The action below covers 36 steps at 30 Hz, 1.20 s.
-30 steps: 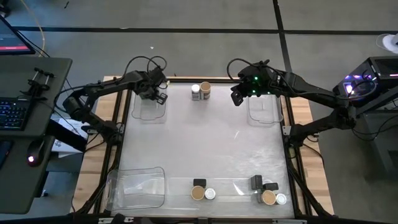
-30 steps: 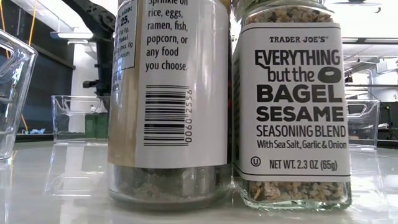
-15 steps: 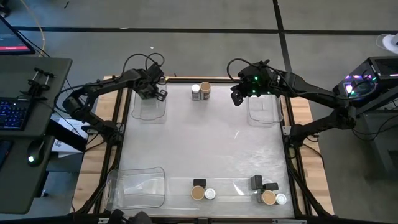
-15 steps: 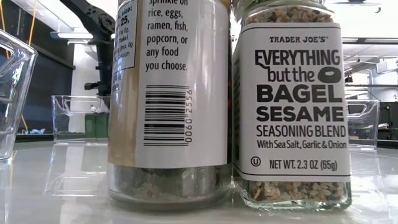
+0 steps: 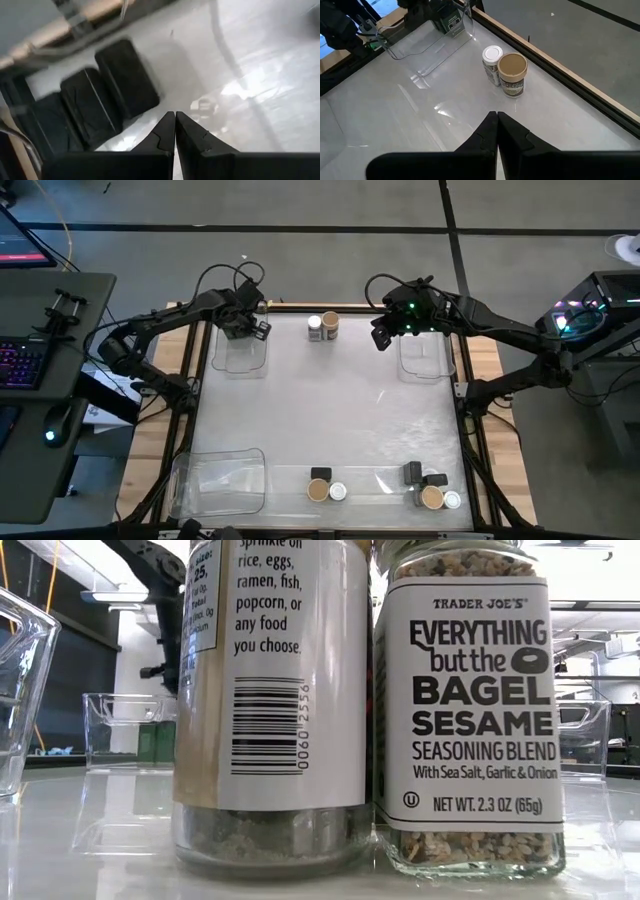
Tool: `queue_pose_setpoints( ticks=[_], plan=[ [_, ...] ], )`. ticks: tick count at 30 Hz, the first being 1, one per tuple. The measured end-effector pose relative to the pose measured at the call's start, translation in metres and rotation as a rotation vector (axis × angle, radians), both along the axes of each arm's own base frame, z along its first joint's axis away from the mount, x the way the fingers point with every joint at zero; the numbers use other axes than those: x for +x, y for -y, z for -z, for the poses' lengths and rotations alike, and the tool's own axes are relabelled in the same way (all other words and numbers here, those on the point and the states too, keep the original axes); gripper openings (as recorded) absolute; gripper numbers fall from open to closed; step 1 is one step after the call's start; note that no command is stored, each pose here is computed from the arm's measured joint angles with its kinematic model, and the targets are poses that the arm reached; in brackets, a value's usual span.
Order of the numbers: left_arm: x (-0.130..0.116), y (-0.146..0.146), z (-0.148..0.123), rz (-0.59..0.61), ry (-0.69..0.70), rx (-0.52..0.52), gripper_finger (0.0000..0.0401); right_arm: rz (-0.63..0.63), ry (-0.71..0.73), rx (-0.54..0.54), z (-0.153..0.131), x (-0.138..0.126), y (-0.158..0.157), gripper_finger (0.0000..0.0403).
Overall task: Sort spices by type
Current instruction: Put the black seasoning can into the top left transparent bin
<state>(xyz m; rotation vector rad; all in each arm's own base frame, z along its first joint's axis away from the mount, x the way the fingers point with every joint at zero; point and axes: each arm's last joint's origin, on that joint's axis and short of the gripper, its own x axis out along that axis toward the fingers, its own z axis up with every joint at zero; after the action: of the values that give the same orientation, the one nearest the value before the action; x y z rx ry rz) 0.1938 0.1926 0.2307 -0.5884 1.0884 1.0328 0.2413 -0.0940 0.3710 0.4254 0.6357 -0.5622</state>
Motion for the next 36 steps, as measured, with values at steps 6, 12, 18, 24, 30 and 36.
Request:
queue_pose_setpoints(
  ticks=[6, 12, 18, 24, 30, 36],
  plan=[
    [0.011, 0.009, -0.046, 0.045, 0.127, 0.110, 0.0000, -0.092, 0.030, 0.046, -0.003, -0.001, -0.004, 0.0000],
    [0.029, 0.047, -0.085, 0.316, 0.385, 0.210, 0.0000, -0.409, -0.011, 0.295, 0.007, 0.007, -0.038, 0.0000],
    [0.051, 0.099, -0.094, 0.771, 0.719, 0.170, 0.0000, -0.554, -0.306, 0.491, 0.031, 0.007, -0.105, 0.0000],
    [0.064, 0.126, -0.079, 0.899, 0.825, 0.130, 0.0000, -0.621, -0.541, 0.671, 0.053, -0.005, -0.175, 0.0000],
    [0.064, 0.122, -0.079, 0.870, 0.843, 0.161, 0.0000, -0.628, -0.741, 0.960, 0.116, -0.027, -0.220, 0.0000],
    [0.063, 0.116, -0.081, 0.851, 0.855, 0.183, 0.0000, -0.538, -0.679, 0.976, 0.143, -0.025, -0.223, 0.0000]
  ],
)
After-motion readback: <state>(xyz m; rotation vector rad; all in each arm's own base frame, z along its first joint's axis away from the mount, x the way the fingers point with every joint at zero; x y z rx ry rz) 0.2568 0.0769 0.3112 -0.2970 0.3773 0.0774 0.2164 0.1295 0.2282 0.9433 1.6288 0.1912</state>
